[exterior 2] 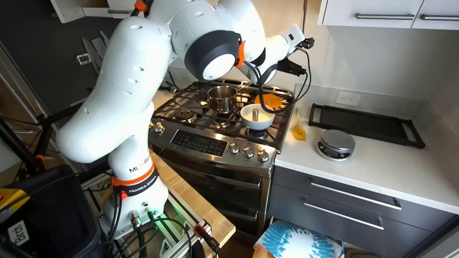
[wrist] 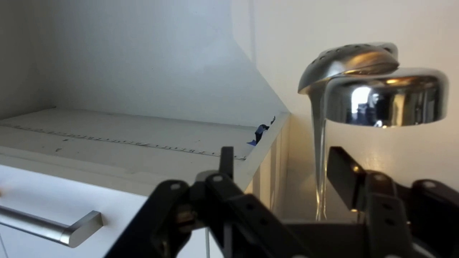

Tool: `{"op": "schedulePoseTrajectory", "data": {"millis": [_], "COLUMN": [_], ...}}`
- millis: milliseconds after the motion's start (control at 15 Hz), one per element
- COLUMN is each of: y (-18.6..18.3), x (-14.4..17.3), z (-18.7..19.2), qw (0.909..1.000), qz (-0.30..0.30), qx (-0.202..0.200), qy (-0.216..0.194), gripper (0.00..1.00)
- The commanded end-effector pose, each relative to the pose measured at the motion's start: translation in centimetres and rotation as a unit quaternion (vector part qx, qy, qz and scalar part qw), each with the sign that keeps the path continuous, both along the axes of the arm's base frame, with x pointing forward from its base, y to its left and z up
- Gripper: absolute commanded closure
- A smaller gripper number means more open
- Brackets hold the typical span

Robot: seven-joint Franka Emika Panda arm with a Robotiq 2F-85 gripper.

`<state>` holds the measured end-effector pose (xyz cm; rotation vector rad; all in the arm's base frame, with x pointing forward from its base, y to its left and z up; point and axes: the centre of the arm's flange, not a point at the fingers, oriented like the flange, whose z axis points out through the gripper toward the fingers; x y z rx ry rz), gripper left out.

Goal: Unhang one silver ladle and put it in the silver pot

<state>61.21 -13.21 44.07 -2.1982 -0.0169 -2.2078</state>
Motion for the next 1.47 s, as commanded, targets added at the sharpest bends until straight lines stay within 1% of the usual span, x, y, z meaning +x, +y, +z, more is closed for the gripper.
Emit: {"op": "schedulePoseTrajectory", "data": {"millis": [0, 67, 133, 200, 333, 467, 867, 1133, 1200, 1267, 1333, 1400], "y": [0.4, 0.8, 1.1, 1.6, 2.6, 3.7, 5.7, 6.7, 7.0, 7.3, 7.4, 7.5], "x": [3.3, 3.8, 4.2, 4.7, 5.6, 6.2, 6.8, 6.7, 6.7, 6.5, 6.3, 6.1], "z": [0.5, 0.8, 1.1, 1.2, 1.3, 1.3, 2.3, 3.1, 3.3, 3.4, 3.7, 3.9], "qw": [0.999, 0.9982, 0.9972, 0.996, 0.9947, 0.9937, 0.9907, 0.9901, 0.9902, 0.9906, 0.9907, 0.9908], "qz": [-0.013, -0.021, -0.03, -0.037, -0.037, -0.026, -0.018, -0.011, -0.007, -0.004, -0.006, -0.018], "qx": [-0.04, -0.054, -0.065, -0.078, -0.091, -0.105, -0.134, -0.139, -0.139, -0.136, -0.135, -0.134], "qy": [0.012, 0.015, 0.018, 0.022, 0.028, 0.029, 0.019, 0.014, 0.012, 0.008, 0.007, 0.009], "gripper": [0.35, 0.42, 0.57, 0.69, 0.87, 0.99, 1.0, 1.0, 0.74, 0.73, 0.68, 0.6]}}
